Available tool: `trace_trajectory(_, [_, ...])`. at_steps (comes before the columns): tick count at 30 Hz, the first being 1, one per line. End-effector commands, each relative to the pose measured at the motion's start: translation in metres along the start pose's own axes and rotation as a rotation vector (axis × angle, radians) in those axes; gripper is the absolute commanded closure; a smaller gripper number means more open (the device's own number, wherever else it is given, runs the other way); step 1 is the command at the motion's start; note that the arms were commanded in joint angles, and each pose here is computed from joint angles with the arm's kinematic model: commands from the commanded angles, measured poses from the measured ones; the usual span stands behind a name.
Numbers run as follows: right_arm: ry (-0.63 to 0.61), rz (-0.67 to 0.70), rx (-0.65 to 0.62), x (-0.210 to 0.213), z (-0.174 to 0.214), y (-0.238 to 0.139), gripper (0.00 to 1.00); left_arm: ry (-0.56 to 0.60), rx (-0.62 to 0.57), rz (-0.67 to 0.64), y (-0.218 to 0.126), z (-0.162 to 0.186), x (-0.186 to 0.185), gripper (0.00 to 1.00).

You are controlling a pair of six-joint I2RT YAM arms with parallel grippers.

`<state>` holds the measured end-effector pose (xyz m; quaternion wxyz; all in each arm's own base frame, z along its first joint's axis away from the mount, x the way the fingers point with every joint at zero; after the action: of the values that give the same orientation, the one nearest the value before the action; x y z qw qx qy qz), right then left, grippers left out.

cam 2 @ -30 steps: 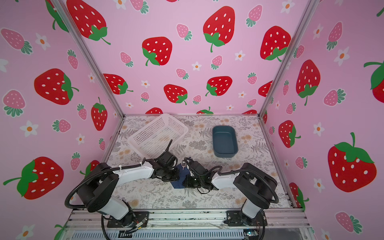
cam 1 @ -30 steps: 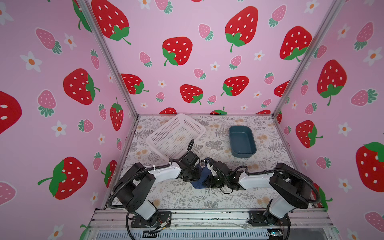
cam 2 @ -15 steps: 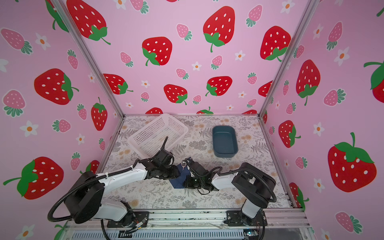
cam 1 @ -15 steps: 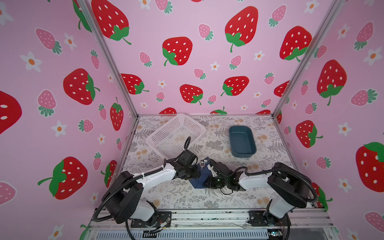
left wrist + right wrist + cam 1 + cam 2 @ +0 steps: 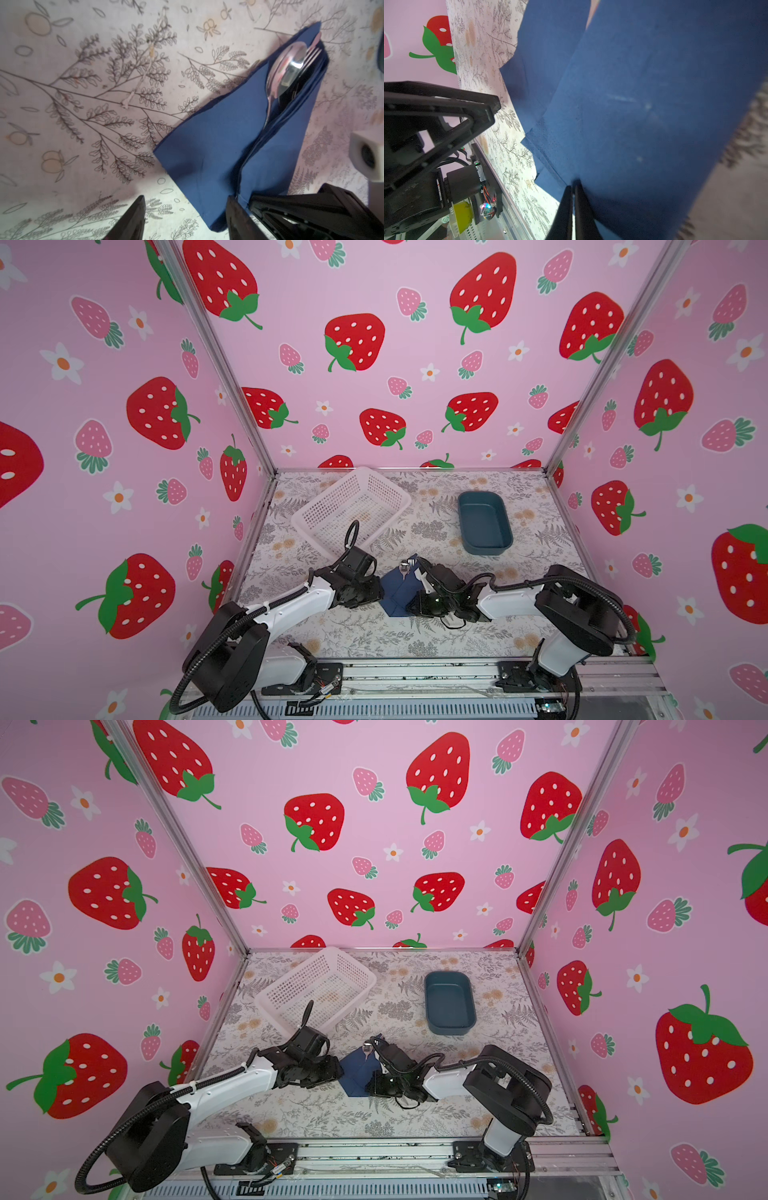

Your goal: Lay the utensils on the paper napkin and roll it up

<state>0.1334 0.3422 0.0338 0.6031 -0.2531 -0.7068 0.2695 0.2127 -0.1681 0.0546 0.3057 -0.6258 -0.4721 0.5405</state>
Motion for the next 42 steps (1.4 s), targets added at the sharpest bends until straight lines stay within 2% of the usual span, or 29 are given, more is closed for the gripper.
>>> trace_trajectory(1, [0.034, 0.076, 0.019, -0.022, 0.008, 0.005, 0.91, -0.015, -0.016, -0.011, 0.003, -0.005, 0.003, 0.38])
trace_trajectory(12, [0.037, 0.076, 0.018, -0.022, 0.008, 0.005, 0.91, -0.005, 0.019, -0.043, 0.022, -0.008, 0.005, 0.50])
trace_trajectory(18, [0.034, 0.073, 0.020, -0.021, 0.007, 0.006, 0.90, 0.004, 0.036, -0.034, 0.028, -0.007, 0.003, 0.60])
trace_trajectory(26, [0.034, 0.073, 0.022, -0.020, 0.007, 0.006, 0.90, 0.012, 0.016, -0.028, 0.026, -0.011, 0.001, 0.74])
trace_trajectory(31, [0.035, 0.072, 0.018, -0.020, 0.006, 0.006, 0.91, 0.016, 0.025, -0.032, 0.027, -0.010, 0.002, 0.89])
trace_trajectory(35, [0.039, 0.074, 0.015, -0.021, 0.006, 0.005, 0.90, 0.030, 0.014, 0.002, 0.017, -0.014, -0.008, 0.98])
trace_trajectory(42, [0.044, 0.079, 0.011, -0.022, 0.006, 0.005, 0.90, 0.060, -0.018, 0.117, -0.009, -0.021, -0.034, 1.00])
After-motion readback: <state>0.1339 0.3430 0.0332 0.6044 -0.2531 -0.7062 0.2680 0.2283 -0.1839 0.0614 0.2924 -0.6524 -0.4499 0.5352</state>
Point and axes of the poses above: each gripper's point midway between its finger pads, its own y axis out along the fingers, its own x axis along the line the jaws close on, z = x × y, the point moved 2 cm from there along -y, back along the fingers, and after that the axes turned 5 degrees about y, right-handed, at the moved point
